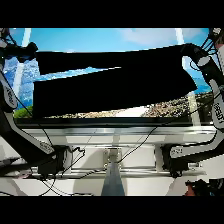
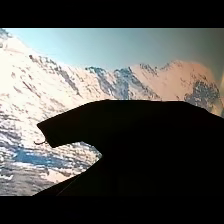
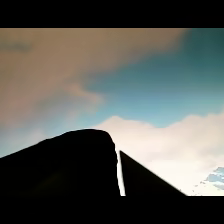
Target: Fold the clothes and pants, and hang the long-sleeved shirts on hangers.
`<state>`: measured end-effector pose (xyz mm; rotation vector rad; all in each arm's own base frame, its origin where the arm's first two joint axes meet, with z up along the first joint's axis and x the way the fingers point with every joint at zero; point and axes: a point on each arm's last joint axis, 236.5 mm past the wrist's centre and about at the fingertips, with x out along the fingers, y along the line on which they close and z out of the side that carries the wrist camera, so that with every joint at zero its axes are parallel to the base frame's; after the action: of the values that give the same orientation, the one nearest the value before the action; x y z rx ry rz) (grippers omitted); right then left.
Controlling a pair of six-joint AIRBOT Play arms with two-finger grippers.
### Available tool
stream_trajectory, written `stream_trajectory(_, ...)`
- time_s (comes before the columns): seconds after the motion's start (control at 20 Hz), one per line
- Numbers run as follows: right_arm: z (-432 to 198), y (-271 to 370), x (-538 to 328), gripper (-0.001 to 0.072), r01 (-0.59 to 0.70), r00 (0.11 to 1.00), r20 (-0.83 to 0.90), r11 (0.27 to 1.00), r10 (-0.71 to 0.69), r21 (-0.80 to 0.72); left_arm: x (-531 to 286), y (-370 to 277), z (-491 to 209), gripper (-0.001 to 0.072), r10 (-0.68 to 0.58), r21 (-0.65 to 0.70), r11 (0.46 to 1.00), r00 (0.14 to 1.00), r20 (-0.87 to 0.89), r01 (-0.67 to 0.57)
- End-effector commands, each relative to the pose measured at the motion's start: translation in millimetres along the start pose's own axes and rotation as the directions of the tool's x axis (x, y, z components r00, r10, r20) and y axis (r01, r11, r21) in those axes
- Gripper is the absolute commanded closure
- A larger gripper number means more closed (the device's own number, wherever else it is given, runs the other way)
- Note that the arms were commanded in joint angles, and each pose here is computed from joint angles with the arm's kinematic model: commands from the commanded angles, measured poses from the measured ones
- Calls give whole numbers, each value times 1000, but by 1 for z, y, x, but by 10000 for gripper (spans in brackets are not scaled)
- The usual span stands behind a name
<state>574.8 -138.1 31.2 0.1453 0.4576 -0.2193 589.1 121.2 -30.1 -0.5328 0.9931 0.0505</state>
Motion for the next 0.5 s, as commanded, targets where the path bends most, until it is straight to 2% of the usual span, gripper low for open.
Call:
stream_trajectory(0.0,4,-4,0,294,18,1000,20,997,-17,-80,9,-3,-5,688,-15,-9,1000,1000,-14,15)
stream_trajectory(0.05,5,-9,0,296,27,1000,17,993,-25,-118,9,-3,-5,687,-15,-10,1000,1000,-14,15)
stream_trajectory(0.15,5,-32,-4,306,31,999,-42,996,-35,-83,8,-4,-7,687,-17,-9,1000,1000,-22,17)
stream_trajectory(0.3,12,-92,-22,330,85,985,-157,993,-72,79,8,-4,-11,687,-19,-10,1000,999,-39,18)
stream_trajectory(0.45,-14,-136,-55,345,133,934,-352,976,-65,173,7,-5,-17,679,-21,-9,1000,998,-66,20)
